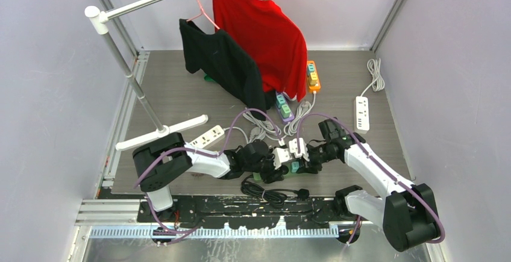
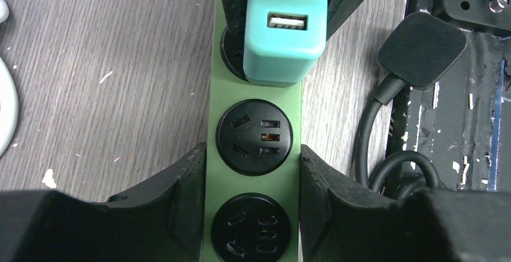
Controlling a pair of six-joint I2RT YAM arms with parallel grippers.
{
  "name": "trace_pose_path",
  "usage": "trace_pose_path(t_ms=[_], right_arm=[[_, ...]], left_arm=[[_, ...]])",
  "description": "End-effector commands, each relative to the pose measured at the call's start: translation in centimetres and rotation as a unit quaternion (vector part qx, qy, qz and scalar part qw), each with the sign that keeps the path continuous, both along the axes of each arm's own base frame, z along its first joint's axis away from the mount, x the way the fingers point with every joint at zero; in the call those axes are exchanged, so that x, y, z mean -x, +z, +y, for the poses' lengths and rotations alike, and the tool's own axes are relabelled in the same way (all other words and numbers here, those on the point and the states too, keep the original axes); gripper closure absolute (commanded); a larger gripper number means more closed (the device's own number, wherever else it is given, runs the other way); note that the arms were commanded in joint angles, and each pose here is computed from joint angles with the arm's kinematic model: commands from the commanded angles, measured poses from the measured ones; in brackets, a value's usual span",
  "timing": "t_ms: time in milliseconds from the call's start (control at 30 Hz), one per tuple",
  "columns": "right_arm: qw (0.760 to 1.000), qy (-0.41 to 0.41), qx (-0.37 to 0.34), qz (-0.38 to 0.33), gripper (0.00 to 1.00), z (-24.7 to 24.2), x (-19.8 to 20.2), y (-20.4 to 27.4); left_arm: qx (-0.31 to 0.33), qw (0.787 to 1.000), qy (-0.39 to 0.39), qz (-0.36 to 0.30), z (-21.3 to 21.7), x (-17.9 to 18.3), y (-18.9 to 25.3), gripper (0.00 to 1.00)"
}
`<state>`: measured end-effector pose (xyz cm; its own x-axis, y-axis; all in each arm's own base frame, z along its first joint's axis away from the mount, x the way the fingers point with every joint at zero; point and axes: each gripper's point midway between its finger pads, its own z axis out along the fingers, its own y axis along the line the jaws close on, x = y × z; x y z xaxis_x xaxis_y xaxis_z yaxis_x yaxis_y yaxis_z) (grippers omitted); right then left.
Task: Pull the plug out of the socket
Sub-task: Remove the plug from the socket.
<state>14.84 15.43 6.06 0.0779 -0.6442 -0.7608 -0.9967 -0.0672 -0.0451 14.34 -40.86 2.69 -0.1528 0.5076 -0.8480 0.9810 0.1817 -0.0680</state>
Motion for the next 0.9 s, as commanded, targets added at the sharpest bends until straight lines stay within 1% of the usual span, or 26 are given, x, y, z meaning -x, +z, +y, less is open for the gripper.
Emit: trace_pose_path(t_ms=[0, 33, 167, 200, 267, 400, 500, 600, 700, 800, 867], right_arm=[[0.994, -0.027, -0.100, -0.020, 0.88, 3.4, -2.8, 5.2], [0.994, -0.042, -0.101, -0.013, 0.89, 3.4, -3.1, 5.3], [0.993, -0.070, -0.093, -0.033, 0.92, 2.2, -4.6, 5.1], [0.993, -0.066, -0.085, -0.040, 0.92, 1.6, -4.6, 5.0], [0.996, -0.038, -0.067, -0.048, 0.92, 0.5, -3.7, 4.5], [0.996, 0.060, -0.024, -0.056, 0.93, -0.9, -0.6, 2.8], [0.991, 0.118, -0.028, -0.054, 0.93, -0.6, 1.7, 2.3], [0.987, 0.147, -0.055, -0.042, 0.91, 0.9, 3.1, 2.8], [0.989, 0.126, -0.078, -0.026, 0.91, 2.2, 2.5, 3.8], [0.994, 0.052, -0.092, -0.012, 0.92, 3.2, -0.3, 4.7], [0.994, 0.008, -0.112, -0.006, 0.92, 3.7, -2.0, 5.6]], left_arm=[[-0.003, 1.000, 0.019, -0.007, -0.6, -1.0, -0.2, 1.00], [-0.005, 1.000, 0.019, -0.006, -0.5, -1.0, -0.3, 1.00], [-0.017, 1.000, 0.023, -0.001, 0.5, -0.7, -1.3, 1.00], [-0.018, 1.000, 0.026, -0.001, 0.8, -0.6, -1.4, 1.00], [-0.019, 0.999, 0.031, -0.001, 1.3, -0.6, -1.7, 1.00], [-0.022, 0.999, 0.034, -0.003, 1.6, -0.6, -2.0, 1.00], [-0.026, 0.999, 0.027, -0.002, 1.2, -0.6, -2.1, 1.00], [-0.028, 0.999, 0.025, -0.001, 0.6, -0.8, -2.0, 1.00], [-0.031, 0.999, 0.025, 0.000, 0.4, -1.0, -2.1, 1.00], [-0.036, 0.999, 0.026, 0.003, 0.4, -0.9, -2.4, 1.00], [-0.038, 0.999, 0.028, 0.006, 0.6, -0.8, -2.6, 1.00]])
